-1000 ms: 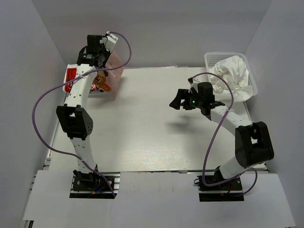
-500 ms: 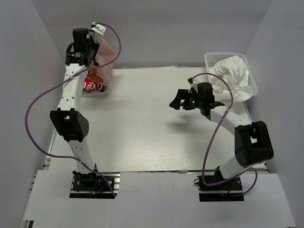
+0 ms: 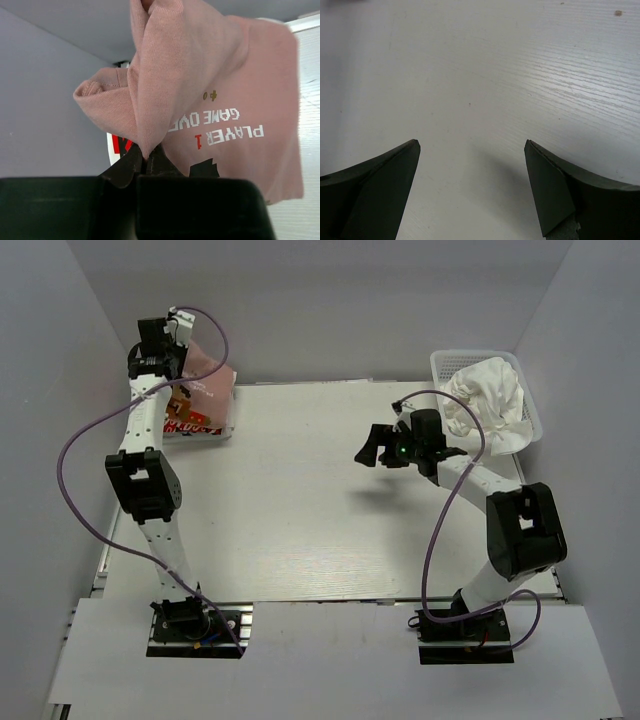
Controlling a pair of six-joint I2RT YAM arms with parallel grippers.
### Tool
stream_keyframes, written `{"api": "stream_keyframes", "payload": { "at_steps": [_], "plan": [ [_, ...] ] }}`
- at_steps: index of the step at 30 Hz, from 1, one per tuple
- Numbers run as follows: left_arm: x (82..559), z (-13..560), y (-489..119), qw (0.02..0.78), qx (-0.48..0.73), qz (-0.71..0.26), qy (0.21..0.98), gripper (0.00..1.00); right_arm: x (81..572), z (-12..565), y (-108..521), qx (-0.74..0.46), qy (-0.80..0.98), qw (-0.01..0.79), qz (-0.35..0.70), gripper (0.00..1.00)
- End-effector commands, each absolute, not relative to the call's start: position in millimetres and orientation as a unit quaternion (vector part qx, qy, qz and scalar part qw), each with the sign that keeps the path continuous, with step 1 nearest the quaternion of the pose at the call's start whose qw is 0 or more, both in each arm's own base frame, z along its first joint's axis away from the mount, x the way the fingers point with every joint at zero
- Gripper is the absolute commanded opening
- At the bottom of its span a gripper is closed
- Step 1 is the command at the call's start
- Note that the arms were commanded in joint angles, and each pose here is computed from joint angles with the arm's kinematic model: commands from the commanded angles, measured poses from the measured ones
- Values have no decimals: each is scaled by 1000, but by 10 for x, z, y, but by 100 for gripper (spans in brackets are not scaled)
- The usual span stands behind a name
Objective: Fold and stack the t-shirts
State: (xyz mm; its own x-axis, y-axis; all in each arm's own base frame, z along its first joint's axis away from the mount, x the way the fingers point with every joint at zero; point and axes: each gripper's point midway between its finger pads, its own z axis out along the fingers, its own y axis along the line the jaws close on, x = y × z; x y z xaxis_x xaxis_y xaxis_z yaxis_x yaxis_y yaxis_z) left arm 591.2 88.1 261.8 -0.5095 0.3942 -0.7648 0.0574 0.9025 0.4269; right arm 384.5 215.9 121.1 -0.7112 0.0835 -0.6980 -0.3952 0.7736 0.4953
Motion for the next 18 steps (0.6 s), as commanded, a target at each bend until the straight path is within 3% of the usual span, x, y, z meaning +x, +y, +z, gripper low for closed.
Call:
{"api": "stream_keyframes", "payload": {
  "at_steps": [1, 14, 17, 18],
  "plan": [
    [5976, 2902, 1091, 516, 103, 183, 830, 0, 3977, 1345, 2209, -94, 860, 386, 320, 91],
    [6202, 2559, 1517, 511, 55, 200, 834, 0, 4085, 1228, 2322, -105, 872, 361, 314, 91],
    [6200, 2548, 1592, 512, 37, 200, 835, 60, 4118, 1259, 2374, -109, 869, 364, 317, 91],
    [6187, 2545, 1641, 513, 25, 197, 835, 94, 4125, 1252, 2374, -109, 870, 362, 316, 91]
  ]
}}
